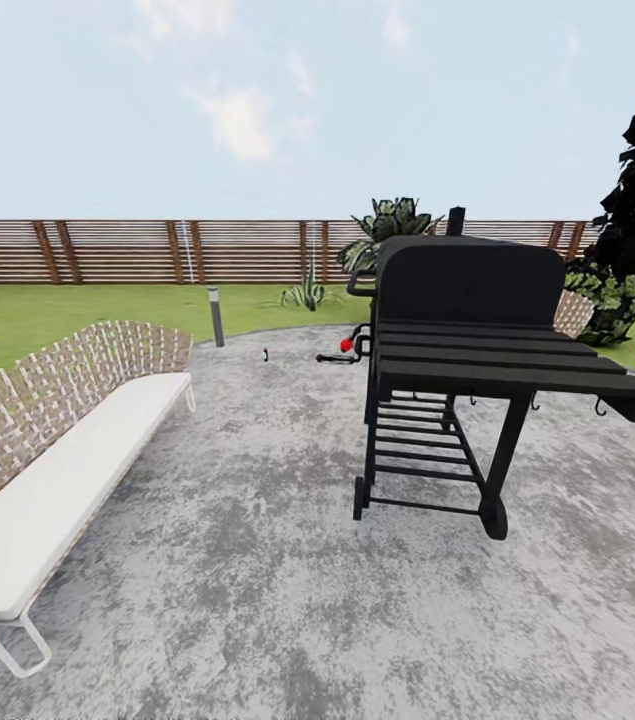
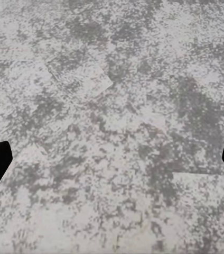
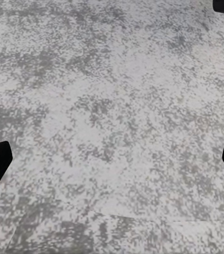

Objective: In the garden, pick up the pesticide atomizer on the floor and spray pesticide onto both trees until each tree trunk is fully covered.

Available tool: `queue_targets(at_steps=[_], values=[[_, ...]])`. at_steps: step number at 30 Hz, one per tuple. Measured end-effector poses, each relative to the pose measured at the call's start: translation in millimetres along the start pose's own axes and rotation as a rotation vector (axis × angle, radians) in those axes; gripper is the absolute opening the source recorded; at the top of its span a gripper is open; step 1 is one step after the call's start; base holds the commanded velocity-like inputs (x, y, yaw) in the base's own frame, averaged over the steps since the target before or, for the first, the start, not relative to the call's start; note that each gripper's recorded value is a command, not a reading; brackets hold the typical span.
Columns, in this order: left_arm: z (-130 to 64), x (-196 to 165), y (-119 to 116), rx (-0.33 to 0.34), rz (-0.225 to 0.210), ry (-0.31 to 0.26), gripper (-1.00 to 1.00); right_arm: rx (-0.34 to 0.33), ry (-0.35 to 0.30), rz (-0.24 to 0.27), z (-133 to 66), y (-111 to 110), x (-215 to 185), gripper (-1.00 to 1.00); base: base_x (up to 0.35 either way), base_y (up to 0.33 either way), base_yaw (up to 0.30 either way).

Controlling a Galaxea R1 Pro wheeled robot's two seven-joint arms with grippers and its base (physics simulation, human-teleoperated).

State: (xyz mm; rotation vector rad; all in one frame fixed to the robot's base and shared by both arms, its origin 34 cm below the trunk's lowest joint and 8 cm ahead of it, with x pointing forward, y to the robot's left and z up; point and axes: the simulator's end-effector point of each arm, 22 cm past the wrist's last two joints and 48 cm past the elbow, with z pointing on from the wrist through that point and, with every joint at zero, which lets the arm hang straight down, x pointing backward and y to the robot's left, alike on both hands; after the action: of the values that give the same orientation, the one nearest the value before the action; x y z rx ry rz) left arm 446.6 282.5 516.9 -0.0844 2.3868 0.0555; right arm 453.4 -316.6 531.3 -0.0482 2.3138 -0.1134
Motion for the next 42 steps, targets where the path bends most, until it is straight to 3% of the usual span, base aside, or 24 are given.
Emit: queue_targets(at_steps=[12, 35, 42], values=[[14.5, 15.6, 0.5, -0.002, -0.001, 0.001, 1.00, -0.001, -0.001, 0.000, 13.3, 3.2, 16.3, 1.00, 0.000, 0.000, 0.027], [43.0, 51.4, 0.7, -0.005, -0.002, 0.009, 1.00, -0.002, 0.010, 0.000, 39.0, 7.5, 54.6, 1.00, 0.000, 0.000, 0.248], [51.8, 63.0, 0.6, -0.005, -0.002, 0.012, 1.00, 0.002, 0.009, 0.003, 47.0, 6.9, 65.7, 1.00, 0.000, 0.000, 0.056]])
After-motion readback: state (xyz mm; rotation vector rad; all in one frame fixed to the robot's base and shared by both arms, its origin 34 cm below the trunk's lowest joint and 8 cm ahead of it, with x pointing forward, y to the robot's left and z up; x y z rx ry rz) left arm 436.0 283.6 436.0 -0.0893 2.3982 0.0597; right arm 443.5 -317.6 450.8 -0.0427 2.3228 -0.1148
